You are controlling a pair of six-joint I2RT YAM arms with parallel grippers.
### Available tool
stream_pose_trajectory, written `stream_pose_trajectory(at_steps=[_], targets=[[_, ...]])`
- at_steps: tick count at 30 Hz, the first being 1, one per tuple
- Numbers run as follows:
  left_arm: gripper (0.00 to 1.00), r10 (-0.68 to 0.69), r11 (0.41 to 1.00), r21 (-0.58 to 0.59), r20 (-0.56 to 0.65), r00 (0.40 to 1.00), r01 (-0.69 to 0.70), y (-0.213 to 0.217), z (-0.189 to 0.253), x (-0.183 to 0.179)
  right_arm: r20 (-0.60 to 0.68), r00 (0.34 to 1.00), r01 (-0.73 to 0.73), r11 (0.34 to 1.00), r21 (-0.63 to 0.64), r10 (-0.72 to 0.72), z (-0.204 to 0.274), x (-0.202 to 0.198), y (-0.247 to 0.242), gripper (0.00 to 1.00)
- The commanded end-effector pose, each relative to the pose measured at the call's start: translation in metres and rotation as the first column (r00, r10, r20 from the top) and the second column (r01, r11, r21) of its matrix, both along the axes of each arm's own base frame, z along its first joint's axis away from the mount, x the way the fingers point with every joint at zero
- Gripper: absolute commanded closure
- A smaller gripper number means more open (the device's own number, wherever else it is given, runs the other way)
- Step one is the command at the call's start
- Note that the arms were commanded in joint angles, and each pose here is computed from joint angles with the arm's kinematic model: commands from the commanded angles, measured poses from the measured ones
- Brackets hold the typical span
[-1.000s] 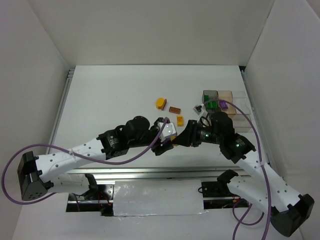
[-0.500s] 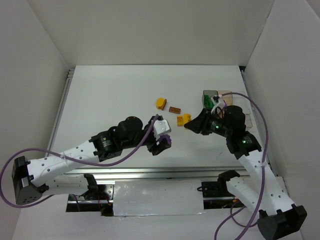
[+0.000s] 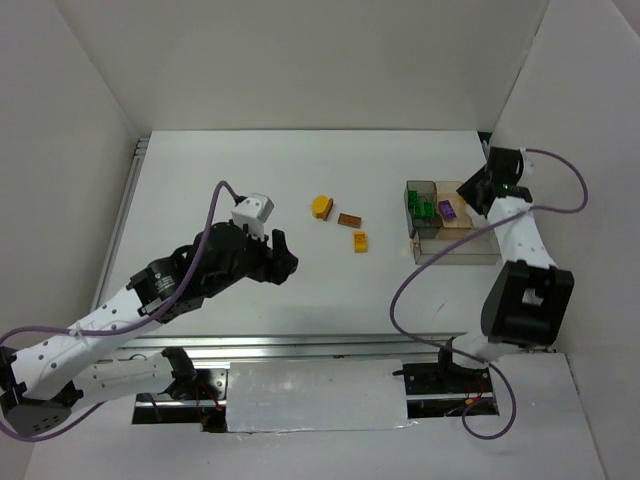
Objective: Sort the legos into containers by color
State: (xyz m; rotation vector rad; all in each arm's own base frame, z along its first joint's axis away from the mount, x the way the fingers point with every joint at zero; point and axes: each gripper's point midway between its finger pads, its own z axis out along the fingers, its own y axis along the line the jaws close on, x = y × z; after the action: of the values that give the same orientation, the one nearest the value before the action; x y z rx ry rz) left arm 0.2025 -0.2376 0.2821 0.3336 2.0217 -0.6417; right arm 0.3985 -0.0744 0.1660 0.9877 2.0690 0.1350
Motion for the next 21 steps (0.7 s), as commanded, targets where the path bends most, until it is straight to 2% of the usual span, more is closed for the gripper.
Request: stream_pose_trajectory(at_steps=[1,2,4,8,11,21], targets=[[1.0,0.097,0.994,0.062,-0.153,0.983,-0.089,0.026,-0.039,-0.001,0.01,1.0,0.018,0.99,-0.139,-0.016,0.034,0.04,-0.031,1.0],[1.0,0.092,0.994,0.072,-0.158,0.983,-0.082,0.028,-0.043,-0.001,0.022,0.999,0.027,0.979,-0.2,-0.023,0.051,0.051,-0.041,1.0],[1.0,0.092,0.991,0.115,-0.159,0.983,-0.074,0.035,-0.049,-0.004,-0.036,0.999,0.024,0.956,-0.291,-0.036,0.042,0.057,-0.06,1.0],[1.0,0.097,0.99,0.12,-0.135,0.986,-0.081,0.044,-0.05,-0.006,-0.056,0.995,0.055,0.928,-0.368,-0.081,0.029,0.061,-0.08,0.99],[1.0,0.061,0.993,0.111,-0.139,0.988,-0.045,0.043,-0.054,-0.013,-0.132,0.982,0.074,0.925,-0.373,-0.131,0.003,0.058,-0.099,1.0],[1.0,0.06,0.994,0.092,-0.107,0.992,-0.05,0.055,-0.051,-0.02,-0.157,0.977,0.072,0.916,-0.395,-0.144,-0.018,0.045,-0.113,1.0]])
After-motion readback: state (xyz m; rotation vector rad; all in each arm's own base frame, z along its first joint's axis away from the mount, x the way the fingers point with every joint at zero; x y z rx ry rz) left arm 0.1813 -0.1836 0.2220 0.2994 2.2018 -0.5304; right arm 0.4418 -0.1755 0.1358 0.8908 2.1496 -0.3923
